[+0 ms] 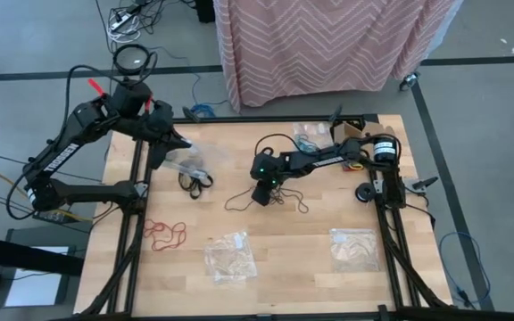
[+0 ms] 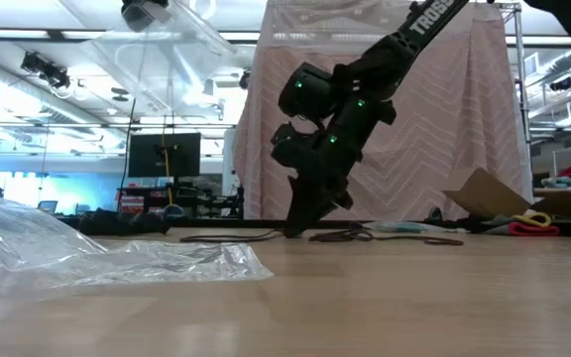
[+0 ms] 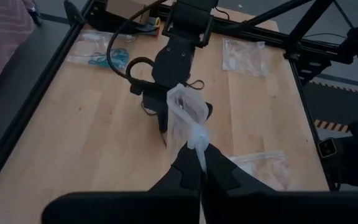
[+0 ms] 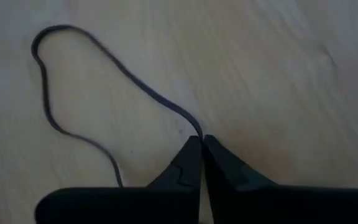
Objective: Sort rubber bands
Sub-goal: Put the black rubber band into the bottom center transparent zip bag
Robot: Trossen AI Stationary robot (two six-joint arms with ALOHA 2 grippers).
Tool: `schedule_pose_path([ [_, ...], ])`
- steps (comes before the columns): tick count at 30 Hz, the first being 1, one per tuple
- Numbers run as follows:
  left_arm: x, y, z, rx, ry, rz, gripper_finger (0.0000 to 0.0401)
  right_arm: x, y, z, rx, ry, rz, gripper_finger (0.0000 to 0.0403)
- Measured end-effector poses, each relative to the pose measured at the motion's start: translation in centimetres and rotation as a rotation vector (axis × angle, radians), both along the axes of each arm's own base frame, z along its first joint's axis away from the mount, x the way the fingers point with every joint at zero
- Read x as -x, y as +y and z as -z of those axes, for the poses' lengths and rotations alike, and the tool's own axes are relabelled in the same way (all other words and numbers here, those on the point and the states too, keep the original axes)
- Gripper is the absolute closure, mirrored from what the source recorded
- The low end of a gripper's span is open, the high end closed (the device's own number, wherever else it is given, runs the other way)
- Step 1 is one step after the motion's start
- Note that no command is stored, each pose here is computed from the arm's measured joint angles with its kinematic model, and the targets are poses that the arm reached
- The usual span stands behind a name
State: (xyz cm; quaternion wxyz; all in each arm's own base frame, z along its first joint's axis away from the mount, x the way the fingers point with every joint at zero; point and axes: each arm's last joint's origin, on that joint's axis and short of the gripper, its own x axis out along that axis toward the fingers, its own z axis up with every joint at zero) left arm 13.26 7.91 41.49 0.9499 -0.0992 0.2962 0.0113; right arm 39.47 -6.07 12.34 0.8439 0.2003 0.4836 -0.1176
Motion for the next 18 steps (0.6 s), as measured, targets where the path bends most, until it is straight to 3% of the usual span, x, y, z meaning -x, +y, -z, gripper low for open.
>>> schedule_pose_path([
  [5,0.0,0.1,0.0,-0.012,0.005,-0.014,0.0401,1.2,-0.1,-2.7,-0.045,-0.011,0.028,0.0402],
  [9,-0.3,0.3,-0.3,-0.041,-0.032,-0.015,0.0401,2.5,0.0,-8.9,0.001,-0.171,0.021,0.0403],
  [18,-2.7,1.9,0.3,-0.031,-0.041,0.018,0.0401,8.6,0.1,-18.7,0.146,-0.353,0.098,0.0403],
])
